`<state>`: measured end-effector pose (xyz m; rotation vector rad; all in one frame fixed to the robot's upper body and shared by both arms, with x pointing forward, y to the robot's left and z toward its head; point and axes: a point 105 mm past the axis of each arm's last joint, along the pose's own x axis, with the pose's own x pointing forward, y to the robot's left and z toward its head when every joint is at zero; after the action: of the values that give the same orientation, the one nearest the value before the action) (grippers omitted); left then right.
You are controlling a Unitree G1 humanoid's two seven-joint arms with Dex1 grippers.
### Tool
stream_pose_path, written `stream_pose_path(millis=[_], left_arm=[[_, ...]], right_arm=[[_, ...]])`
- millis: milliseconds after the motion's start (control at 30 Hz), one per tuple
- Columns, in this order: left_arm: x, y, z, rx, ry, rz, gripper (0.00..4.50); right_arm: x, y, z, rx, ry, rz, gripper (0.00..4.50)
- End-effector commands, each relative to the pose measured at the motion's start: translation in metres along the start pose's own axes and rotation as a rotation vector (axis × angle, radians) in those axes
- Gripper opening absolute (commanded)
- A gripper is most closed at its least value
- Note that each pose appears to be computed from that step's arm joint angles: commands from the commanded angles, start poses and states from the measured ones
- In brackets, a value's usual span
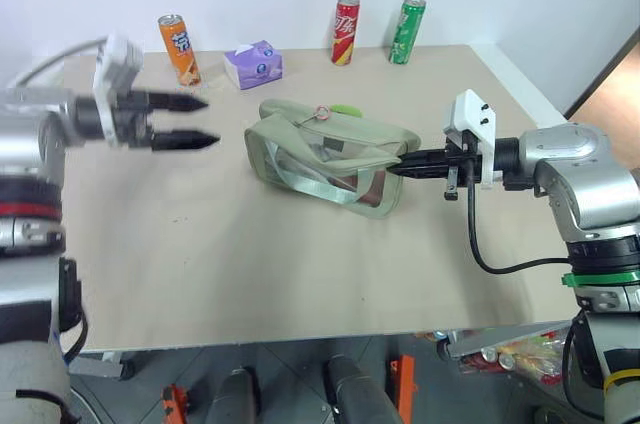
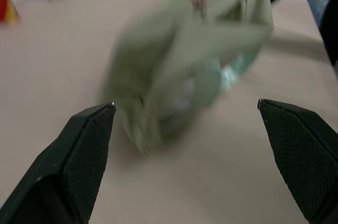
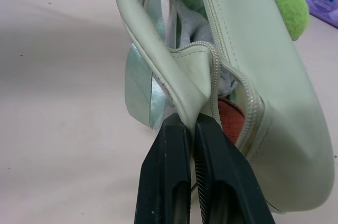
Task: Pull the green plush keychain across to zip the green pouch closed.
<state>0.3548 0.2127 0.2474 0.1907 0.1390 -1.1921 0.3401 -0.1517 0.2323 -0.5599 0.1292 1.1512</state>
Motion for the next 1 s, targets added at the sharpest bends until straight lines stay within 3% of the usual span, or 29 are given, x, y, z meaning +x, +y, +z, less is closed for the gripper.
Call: stream_pose_path(millis=[33,267,567,1000], left_arm=[[-0.012,-0.009,0.012,0.007,-0.05,-0.006,4.47],[0.002,-0.008,-0.002,-0.01,-0.037,0.013,4.47],[0.042,0.009,-0.014,0.107,0.008,0.049,4.47],[0.059,0.019,0.008,0.162,-0.077,0.061,4.47]], right_arm=[[0.002,0.001,0.009,-0.034,-0.017,0.02,0.0],[0.001,0.001,0.011,-0.041,-0.014,0.026,0.0],[-0.001,0.003,0.011,-0.042,-0.009,0.027,0.0],[-0.002,0.003,0.01,-0.038,0.001,0.022,0.0]])
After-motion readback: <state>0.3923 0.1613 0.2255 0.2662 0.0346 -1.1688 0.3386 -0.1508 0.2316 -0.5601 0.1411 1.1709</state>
